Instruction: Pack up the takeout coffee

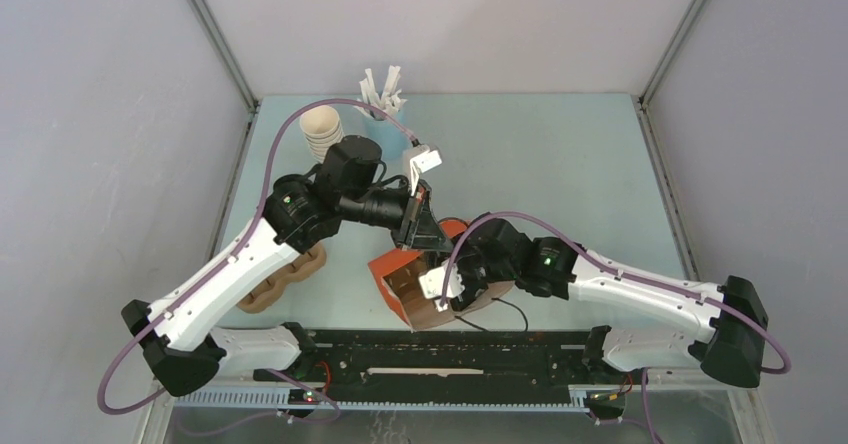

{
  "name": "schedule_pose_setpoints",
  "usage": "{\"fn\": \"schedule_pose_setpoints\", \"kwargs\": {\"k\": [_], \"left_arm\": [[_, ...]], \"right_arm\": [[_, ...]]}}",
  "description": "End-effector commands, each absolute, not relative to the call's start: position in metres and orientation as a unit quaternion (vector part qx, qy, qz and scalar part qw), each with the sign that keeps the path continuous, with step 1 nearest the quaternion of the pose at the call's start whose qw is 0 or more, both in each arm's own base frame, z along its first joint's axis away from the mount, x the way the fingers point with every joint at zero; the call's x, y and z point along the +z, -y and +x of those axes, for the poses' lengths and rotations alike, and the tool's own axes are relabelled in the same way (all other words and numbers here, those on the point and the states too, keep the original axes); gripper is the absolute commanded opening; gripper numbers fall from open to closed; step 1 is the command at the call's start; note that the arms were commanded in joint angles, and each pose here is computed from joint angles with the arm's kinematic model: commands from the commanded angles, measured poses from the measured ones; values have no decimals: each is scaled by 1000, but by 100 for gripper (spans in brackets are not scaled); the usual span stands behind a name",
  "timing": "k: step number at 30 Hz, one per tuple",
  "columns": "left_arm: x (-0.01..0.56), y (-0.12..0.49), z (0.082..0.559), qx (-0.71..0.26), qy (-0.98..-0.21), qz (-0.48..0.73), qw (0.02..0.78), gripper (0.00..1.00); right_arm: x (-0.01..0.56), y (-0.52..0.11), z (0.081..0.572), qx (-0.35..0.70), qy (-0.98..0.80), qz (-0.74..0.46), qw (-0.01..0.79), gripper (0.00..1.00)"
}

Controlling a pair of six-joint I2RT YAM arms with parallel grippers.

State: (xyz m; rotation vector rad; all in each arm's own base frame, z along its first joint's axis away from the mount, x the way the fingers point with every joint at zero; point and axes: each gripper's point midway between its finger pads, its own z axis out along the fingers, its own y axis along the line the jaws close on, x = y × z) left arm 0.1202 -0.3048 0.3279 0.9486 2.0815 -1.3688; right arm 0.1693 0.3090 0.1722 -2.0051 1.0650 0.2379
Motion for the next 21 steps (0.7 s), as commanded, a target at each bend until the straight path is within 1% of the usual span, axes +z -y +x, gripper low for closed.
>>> {"fn": "schedule_pose_setpoints", "kwargs": {"k": [1, 6, 9, 12, 21], "left_arm": [[354, 311, 117, -523, -732, 355, 255, 0], [353, 315, 114, -524, -729, 361, 253, 0], [354, 315, 114, -524, -729, 362, 253, 0], [354, 314, 113, -521, -730, 363, 254, 0], [353, 313, 113, -518, -730, 366, 254, 0]], "right_arm": [[182, -312, 168, 107, -422, -783, 444, 51], [179, -313, 168, 122, -418, -767, 472, 52], [171, -315, 167, 132, -415, -767, 470, 53], [165, -313, 172, 125, -426, -764, 468, 52], [169, -313, 190, 109, -420, -755, 492, 54]]}}
